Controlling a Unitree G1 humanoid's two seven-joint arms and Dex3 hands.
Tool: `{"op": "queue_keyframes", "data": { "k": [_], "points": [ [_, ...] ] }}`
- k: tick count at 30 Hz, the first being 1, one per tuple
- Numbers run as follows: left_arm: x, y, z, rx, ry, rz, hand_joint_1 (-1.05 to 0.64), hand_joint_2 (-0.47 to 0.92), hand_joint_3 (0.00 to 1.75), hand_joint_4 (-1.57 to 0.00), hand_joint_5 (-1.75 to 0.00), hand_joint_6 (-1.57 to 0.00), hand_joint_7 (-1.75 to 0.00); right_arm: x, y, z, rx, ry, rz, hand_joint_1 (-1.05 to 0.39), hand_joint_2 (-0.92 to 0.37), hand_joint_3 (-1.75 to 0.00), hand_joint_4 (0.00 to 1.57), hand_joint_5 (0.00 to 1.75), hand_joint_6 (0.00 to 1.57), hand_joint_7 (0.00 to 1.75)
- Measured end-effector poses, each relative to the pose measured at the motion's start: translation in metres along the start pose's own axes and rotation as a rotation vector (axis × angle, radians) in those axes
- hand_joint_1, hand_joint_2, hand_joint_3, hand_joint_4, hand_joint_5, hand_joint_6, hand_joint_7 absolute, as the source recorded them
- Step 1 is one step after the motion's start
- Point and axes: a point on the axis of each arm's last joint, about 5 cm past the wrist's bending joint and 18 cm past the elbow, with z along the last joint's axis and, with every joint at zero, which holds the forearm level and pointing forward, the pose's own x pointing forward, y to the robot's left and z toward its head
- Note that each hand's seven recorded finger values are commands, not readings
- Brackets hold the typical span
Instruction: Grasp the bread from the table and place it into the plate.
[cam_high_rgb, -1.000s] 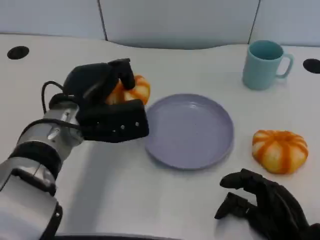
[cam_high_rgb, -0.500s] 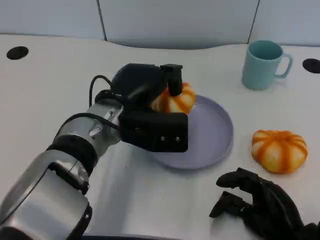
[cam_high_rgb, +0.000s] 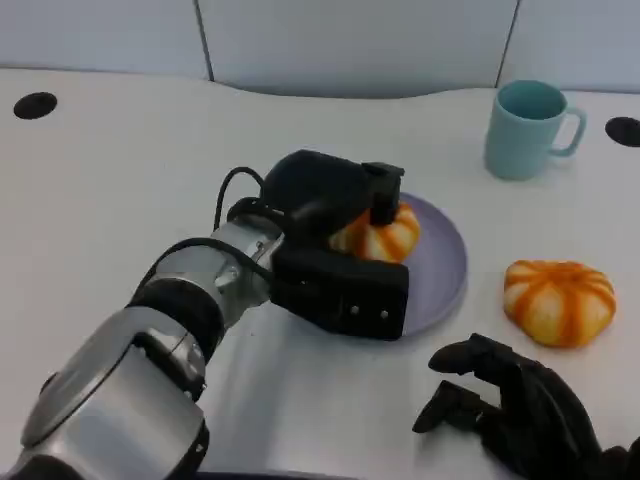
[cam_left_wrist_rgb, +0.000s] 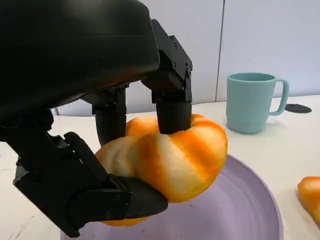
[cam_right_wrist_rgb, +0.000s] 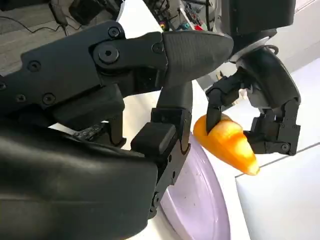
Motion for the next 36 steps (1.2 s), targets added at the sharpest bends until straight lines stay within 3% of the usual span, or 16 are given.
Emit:
{"op": "queue_keyframes", "data": {
  "k": [1,3,6,8,10,14,21,36],
  "points": [
    [0.0,0.0,0.0,0.002,0.0,-0.003,-0.38,0.43,1.03,-0.97,-1.75,-0.73,-1.75,0.0,0.0,0.0,0.0,0.0,0.0,-0.5,-0.92,-0.35,0.84,1.14,0.87,0.76],
    [0.0,-0.001,0.0,0.017,-0.004,-0.015,-0.46,0.55,0.78,-0.74,-1.75,-0.47,-1.75,0.0,0.0001,0.0,0.001,0.001,0.0,-0.5,-0.92,-0.34,0.83,1.14,0.87,0.76],
    [0.0,-0.001,0.001,0.025,-0.005,-0.059,-0.57,0.67,0.51,-0.48,-1.75,-0.27,-1.73,-0.001,0.0003,0.0,0.001,0.0,0.004,-0.5,-0.92,-0.35,0.83,1.15,0.86,0.76],
    [0.001,-0.001,0.001,0.025,-0.004,-0.087,-0.67,0.82,0.22,-0.27,-1.72,-0.15,-1.62,-0.001,0.0,-0.001,0.005,-0.003,0.011,-0.49,-0.92,-0.35,0.84,1.15,0.86,0.76],
    [0.001,0.0,0.001,0.026,-0.005,-0.11,-0.73,0.89,0.09,-0.17,-1.65,-0.11,-1.51,-0.001,-0.0004,-0.001,0.012,-0.006,0.012,-0.49,-0.92,-0.35,0.84,1.15,0.87,0.76],
    [0.002,0.002,0.001,0.028,0.003,-0.148,-0.82,0.92,0.1,-0.02,-1.42,-0.01,-1.29,-0.001,-0.0004,-0.001,0.015,-0.005,0.009,-0.5,-0.92,-0.35,0.83,1.15,0.86,0.76],
    [0.003,0.004,0.001,0.032,0.002,-0.16,-0.9,0.92,0.14,0.0,-1.11,0.0,-1.06,-0.001,-0.0004,-0.001,0.007,-0.012,0.009,-0.5,-0.92,-0.36,0.82,1.15,0.86,0.76],
    [0.003,0.013,-0.003,-0.025,0.015,-0.151,-0.91,0.92,0.19,0.0,-1.12,0.0,-1.1,-0.001,0.0,-0.001,0.012,-0.008,0.011,-0.48,-0.92,-0.38,0.81,1.17,0.85,0.77]
  ]
}}
